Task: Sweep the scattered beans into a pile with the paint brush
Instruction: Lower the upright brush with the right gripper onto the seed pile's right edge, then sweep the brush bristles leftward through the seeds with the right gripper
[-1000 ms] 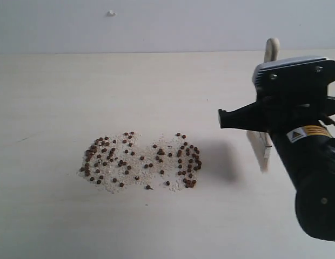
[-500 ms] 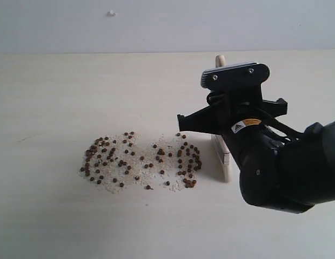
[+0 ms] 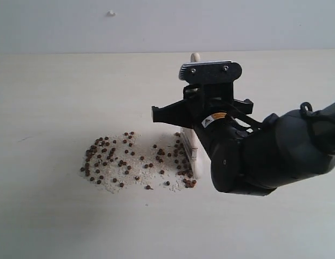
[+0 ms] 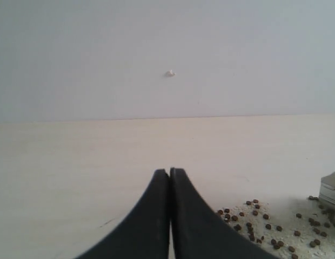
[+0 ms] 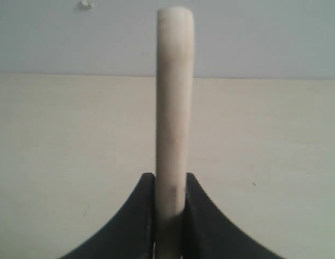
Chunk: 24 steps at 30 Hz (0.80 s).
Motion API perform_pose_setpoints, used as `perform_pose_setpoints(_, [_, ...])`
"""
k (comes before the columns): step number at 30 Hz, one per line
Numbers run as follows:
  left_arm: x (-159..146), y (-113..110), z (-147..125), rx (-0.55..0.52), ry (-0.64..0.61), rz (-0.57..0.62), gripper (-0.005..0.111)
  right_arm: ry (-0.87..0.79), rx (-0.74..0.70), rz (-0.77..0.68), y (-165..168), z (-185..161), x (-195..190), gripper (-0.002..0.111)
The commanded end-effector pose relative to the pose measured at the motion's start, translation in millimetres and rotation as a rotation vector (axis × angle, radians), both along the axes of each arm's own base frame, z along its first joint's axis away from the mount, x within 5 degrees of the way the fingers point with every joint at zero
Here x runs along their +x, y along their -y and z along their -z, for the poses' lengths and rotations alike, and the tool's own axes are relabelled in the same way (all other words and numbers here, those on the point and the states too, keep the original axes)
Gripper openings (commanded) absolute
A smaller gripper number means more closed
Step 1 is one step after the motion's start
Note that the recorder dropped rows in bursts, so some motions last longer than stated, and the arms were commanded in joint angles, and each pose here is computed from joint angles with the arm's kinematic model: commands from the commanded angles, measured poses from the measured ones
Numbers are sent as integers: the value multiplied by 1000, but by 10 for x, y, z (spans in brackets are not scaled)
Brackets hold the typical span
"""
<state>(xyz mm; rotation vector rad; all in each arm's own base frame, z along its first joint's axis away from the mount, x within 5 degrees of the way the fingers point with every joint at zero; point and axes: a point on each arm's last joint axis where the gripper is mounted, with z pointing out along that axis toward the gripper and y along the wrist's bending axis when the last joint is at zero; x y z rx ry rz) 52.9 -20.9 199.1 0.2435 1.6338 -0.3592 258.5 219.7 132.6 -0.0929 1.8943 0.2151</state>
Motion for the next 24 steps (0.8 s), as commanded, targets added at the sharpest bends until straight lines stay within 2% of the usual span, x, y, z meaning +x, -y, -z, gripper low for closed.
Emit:
perform_pose_setpoints(1, [-6,2,-8,-10,7,6,0,-68,66,-49,-175,47,65,0])
perform_pose_setpoints(8, [-6,2,-8,-10,7,6,0,-33,116,-82,-365,-154,118,0])
perform_pose_setpoints(11, [-6,2,-8,-10,7,6,0,25,56,-84,-324,-379,101,0])
perform_pose_setpoints(16, [-6,2,-8,-10,7,6,0,105,-147,1,-142,-668,91,0])
perform_pose_setpoints(19, [-6,2,-8,-10,7,6,0,116,-241,5,-122,-636,101,0])
perform_pose_setpoints(24, [-6,2,-8,-10,7,6,0,140,-345,17,-145,-385,156,0])
